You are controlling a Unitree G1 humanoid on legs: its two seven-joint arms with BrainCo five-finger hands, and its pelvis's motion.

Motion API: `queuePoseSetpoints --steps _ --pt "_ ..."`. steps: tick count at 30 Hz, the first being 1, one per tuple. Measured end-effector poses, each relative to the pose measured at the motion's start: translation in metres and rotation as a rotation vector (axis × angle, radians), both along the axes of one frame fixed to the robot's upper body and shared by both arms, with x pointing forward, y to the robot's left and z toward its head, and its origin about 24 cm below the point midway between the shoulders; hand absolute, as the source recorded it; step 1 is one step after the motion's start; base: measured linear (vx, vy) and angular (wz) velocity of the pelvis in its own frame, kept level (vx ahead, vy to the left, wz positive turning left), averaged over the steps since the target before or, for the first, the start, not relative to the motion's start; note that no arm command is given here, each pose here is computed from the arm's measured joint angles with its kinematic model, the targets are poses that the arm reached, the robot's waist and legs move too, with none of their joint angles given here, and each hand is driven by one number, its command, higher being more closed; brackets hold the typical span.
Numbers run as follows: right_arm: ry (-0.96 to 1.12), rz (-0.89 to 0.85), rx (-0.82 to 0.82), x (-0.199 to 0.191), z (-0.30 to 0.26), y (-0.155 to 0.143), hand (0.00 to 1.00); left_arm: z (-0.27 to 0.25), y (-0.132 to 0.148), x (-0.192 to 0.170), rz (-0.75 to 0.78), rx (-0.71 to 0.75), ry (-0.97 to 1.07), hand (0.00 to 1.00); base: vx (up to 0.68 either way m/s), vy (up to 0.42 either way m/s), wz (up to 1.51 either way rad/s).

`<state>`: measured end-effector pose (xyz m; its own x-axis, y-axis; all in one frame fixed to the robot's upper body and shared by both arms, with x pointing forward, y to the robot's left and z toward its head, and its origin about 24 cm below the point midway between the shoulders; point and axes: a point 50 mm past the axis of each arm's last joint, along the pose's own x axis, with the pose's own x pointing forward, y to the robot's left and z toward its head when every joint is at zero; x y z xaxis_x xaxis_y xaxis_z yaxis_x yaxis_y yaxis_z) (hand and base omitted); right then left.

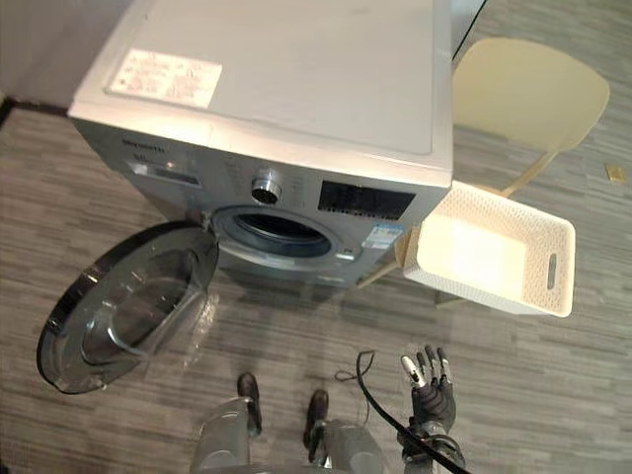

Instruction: Pick up the laundry basket with both hands and put the clothes into the washing machine.

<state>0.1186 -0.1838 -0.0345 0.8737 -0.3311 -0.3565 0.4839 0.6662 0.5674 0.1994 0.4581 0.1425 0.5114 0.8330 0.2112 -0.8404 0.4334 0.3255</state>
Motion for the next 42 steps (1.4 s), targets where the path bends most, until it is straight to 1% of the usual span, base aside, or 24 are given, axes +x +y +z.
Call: queuePoseSetpoints --steps 4,8,9,11,13,14,19,20,21,22,24,25,26,27,29,32,33,36,37,38,39,40,41,42 --pt "-0.010 0.018 0.045 0.001 0.000 0.009 0.00 0.009 -0.017 0.028 -0.080 0.044 0.013 0.00 -0.04 0.061 -0.06" --pt "-0.013 0.027 0.056 0.002 0.000 0.012 0.00 0.019 -0.047 0.053 -0.197 0.168 0.046 0.00 -0.03 0.035 -0.08" --pt "-0.013 0.027 0.056 0.002 0.000 0.012 0.00 0.017 -0.058 0.060 -0.238 0.181 0.044 0.00 -0.01 0.019 -0.05" --pt "-0.009 0.023 0.062 0.001 -0.001 0.012 0.00 0.005 -0.073 0.070 -0.287 0.149 0.044 0.00 -0.02 0.009 -0.06" --pt "-0.009 0.024 0.062 0.001 -0.001 0.012 0.00 -0.017 -0.088 0.079 -0.333 0.084 0.070 0.00 -0.06 -0.014 -0.23" --pt "0.006 0.022 0.063 -0.001 -0.004 0.012 0.00 -0.032 -0.101 0.094 -0.333 -0.006 0.042 0.00 -0.12 -0.040 -0.42" --pt "0.017 0.037 0.075 -0.001 -0.006 0.016 0.00 -0.042 -0.104 0.098 -0.327 -0.130 -0.020 0.00 -0.09 -0.018 -0.21" --pt "0.023 0.040 0.078 -0.001 -0.007 0.017 0.00 -0.045 -0.106 0.097 -0.324 -0.171 -0.050 0.00 -0.07 0.016 -0.46" --pt "0.043 0.042 0.082 -0.001 -0.010 0.018 0.00 -0.057 -0.110 0.095 -0.315 -0.286 -0.113 0.00 -0.07 0.031 -0.44" --pt "0.065 0.044 0.079 -0.001 -0.013 0.017 0.00 -0.072 -0.120 0.094 -0.322 -0.376 -0.132 0.00 -0.07 0.030 -0.34" --pt "0.081 0.048 0.071 -0.001 -0.014 0.015 0.00 -0.091 -0.137 0.095 -0.347 -0.483 -0.136 0.00 -0.08 0.032 -0.05" --pt "0.092 0.050 0.070 -0.002 -0.015 0.015 0.00 -0.103 -0.155 0.097 -0.397 -0.564 -0.148 0.00 -0.08 0.042 -0.04" --pt "0.097 0.055 0.071 -0.001 -0.015 0.015 0.00 -0.111 -0.174 0.100 -0.459 -0.601 -0.146 0.00 -0.06 0.031 -0.08" --pt "0.098 0.058 0.070 -0.001 -0.015 0.016 0.00 -0.114 -0.183 0.101 -0.492 -0.611 -0.131 0.00 -0.07 0.029 -0.19" --pt "0.088 0.070 0.050 0.002 -0.013 0.015 0.00 -0.124 -0.211 0.105 -0.573 -0.650 -0.087 0.00 -0.11 0.034 -0.27" --pt "0.075 0.091 0.028 0.007 -0.010 0.012 0.00 -0.136 -0.235 0.106 -0.620 -0.745 -0.080 0.00 -0.07 0.039 -0.34" --pt "0.074 0.089 0.022 0.008 -0.009 0.011 0.00 -0.141 -0.240 0.104 -0.603 -0.786 -0.081 0.00 -0.02 0.055 -0.52" --pt "0.079 0.098 0.018 0.011 -0.008 0.011 0.00 -0.173 -0.262 0.096 -0.623 -0.878 0.081 0.00 0.03 0.042 -0.65" --pt "0.069 0.108 0.018 0.015 -0.006 0.012 0.00 -0.190 -0.280 0.090 -0.655 -0.939 0.212 0.00 0.04 0.052 -0.87" --pt "0.061 0.115 0.019 0.018 -0.005 0.013 0.00 -0.195 -0.288 0.088 -0.666 -0.973 0.250 0.00 0.07 0.103 -1.32" --pt "0.033 0.125 0.021 0.027 -0.001 0.016 0.00 -0.193 -0.302 0.093 -0.677 -1.049 0.237 0.00 0.05 0.077 -1.06" --pt "0.027 0.125 0.022 0.029 0.000 0.016 0.00 -0.188 -0.307 0.099 -0.691 -1.066 0.213 0.00 0.11 0.103 -1.08" --pt "0.024 0.119 0.024 0.028 0.000 0.016 0.00 -0.171 -0.313 0.114 -0.715 -1.110 0.131 0.00 0.12 0.058 -0.76" --pt "0.037 0.106 0.030 0.025 -0.002 0.015 0.00 -0.149 -0.310 0.130 -0.724 -1.143 0.014 0.00 0.15 0.060 -0.69"
